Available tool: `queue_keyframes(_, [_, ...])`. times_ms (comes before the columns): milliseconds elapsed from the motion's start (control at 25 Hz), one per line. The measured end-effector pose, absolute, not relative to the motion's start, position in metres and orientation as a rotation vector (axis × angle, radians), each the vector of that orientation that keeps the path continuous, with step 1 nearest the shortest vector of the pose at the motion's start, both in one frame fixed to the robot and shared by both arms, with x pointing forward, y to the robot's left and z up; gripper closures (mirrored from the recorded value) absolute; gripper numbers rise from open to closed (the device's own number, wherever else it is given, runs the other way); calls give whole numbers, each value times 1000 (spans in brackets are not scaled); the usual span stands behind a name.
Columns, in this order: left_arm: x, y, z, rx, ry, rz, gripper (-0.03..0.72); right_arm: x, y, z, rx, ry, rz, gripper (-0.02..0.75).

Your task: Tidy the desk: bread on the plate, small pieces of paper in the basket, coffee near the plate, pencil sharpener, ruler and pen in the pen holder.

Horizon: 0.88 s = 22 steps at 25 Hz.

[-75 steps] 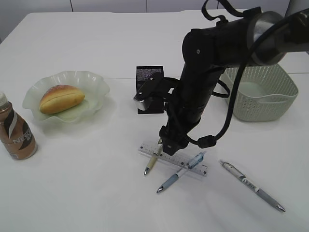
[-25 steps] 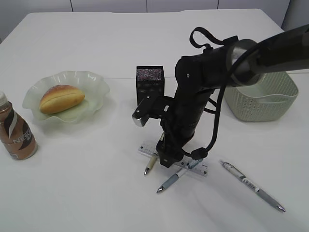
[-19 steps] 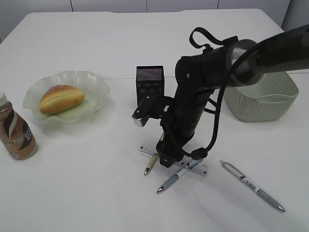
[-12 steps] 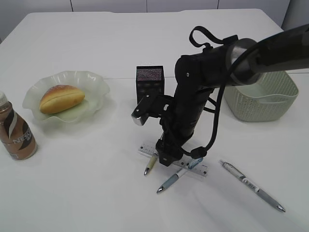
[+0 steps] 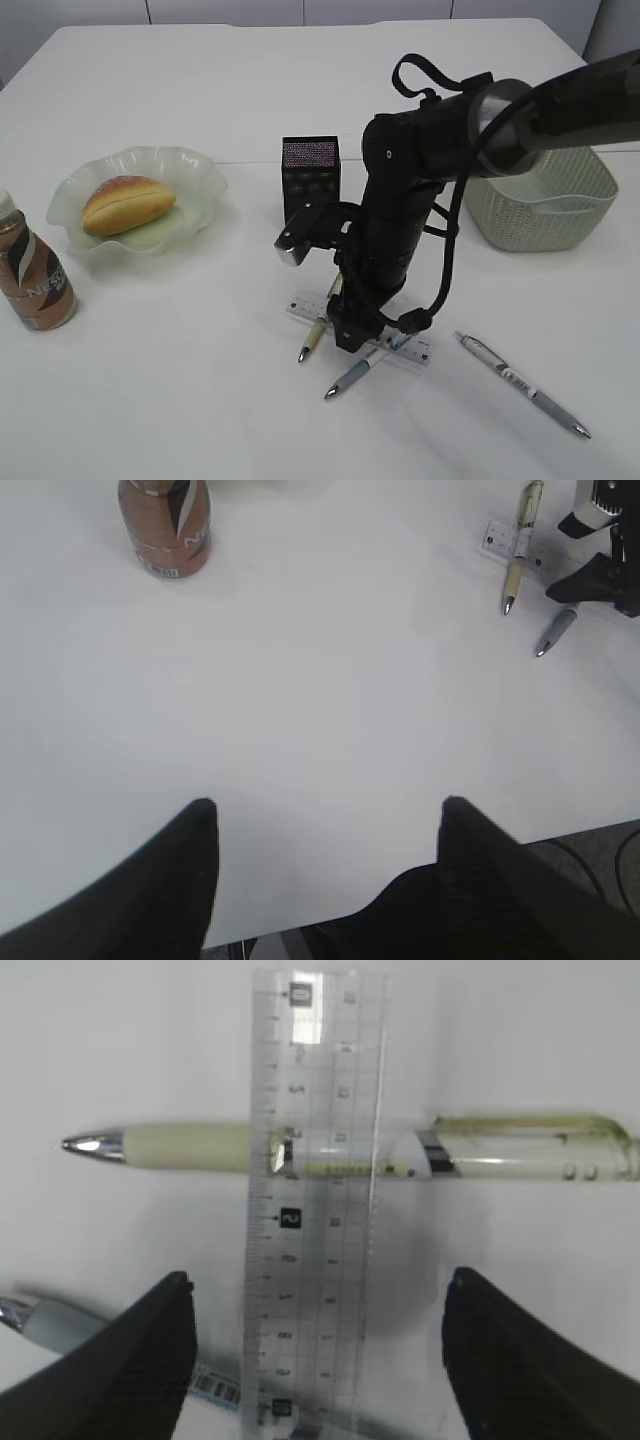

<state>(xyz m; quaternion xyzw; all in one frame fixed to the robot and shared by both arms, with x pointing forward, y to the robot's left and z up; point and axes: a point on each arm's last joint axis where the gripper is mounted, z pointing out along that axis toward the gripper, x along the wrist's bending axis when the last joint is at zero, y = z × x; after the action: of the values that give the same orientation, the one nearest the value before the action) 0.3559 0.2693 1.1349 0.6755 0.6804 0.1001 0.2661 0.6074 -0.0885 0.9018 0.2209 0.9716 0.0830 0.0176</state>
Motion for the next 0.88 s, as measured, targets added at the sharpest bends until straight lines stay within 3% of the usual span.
queue_keyframes(880, [356,269,1135,1824,1837,270,191,607,-89,902,685,3026,251,147])
